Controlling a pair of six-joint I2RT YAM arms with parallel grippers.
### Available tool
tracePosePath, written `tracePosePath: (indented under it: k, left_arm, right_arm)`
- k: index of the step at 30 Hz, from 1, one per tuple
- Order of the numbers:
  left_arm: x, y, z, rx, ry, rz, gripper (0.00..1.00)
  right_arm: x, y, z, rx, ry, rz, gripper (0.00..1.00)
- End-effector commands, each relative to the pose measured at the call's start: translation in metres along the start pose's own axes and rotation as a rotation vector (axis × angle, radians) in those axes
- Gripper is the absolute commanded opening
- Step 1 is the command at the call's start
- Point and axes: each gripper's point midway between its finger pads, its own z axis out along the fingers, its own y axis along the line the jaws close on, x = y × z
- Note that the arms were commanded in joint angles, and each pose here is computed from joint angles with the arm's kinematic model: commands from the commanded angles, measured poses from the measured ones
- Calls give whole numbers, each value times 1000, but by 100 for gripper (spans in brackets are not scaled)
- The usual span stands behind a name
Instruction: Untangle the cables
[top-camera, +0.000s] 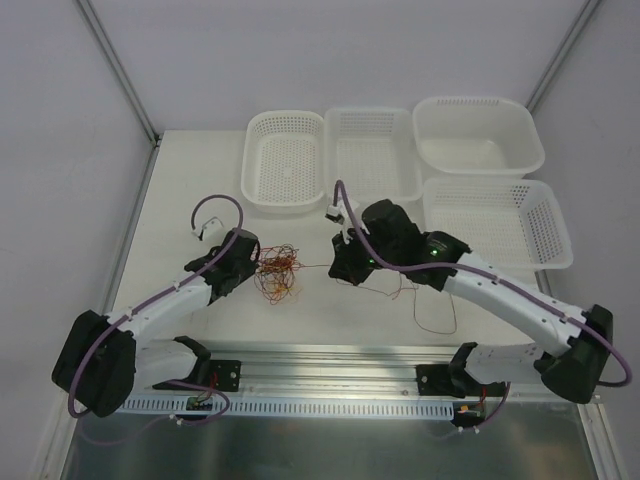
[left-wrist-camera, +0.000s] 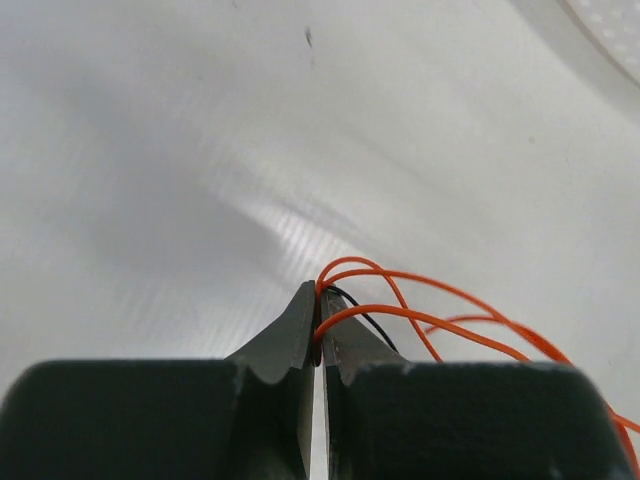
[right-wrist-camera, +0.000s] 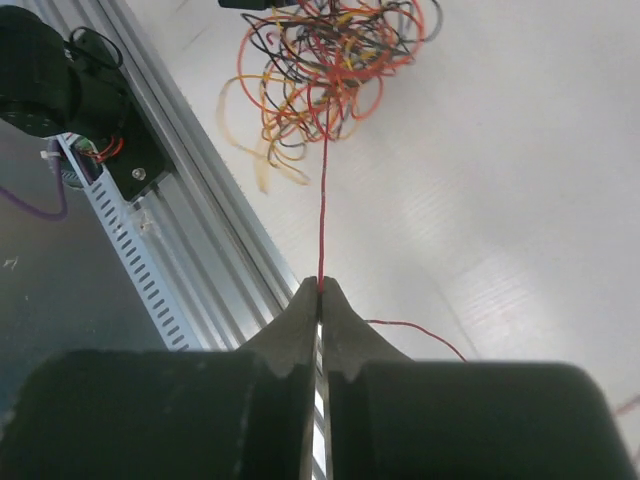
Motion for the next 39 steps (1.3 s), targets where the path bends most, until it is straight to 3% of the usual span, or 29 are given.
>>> tracePosePath:
  k: [1,12,21,24,31,32,33,34,37,39]
  left_arm:
    - [-29,26,4,-134,-51,50,0]
    - [-71,59,8,-272,-56,88,0]
    - [-77,96,18,-384,40,61,0]
    - [-77,92,16,-347,67,55,0]
    - [-46,30,-17,17,182,132,0]
    - [-43,22,-25,67,182,146,0]
    - [-30,18,-29,93,206,162,0]
    - [-22,11,-36,135,217,166,0]
    - [19,-1,-49,194,301,181,0]
    - [30,-3,-53,207,324,181,0]
  right_arm:
    - [-19,1,-62,31,-85,-54,1]
    - [-43,-8,-157,55,-304,-24,1]
    - [-59,-18,-201,151,-416,-36,1]
    - [-58,-21,-195,142,-398,-25,1]
    - [-11,-74,-117,206,-203,127,1]
    - [7,-86,-103,243,-153,173,5]
    - [14,-93,-97,265,-129,193,17]
    - [21,-102,-88,290,-98,220,37]
    - [32,-112,-79,351,-64,255,57]
    - [21,-103,-76,332,-90,224,64]
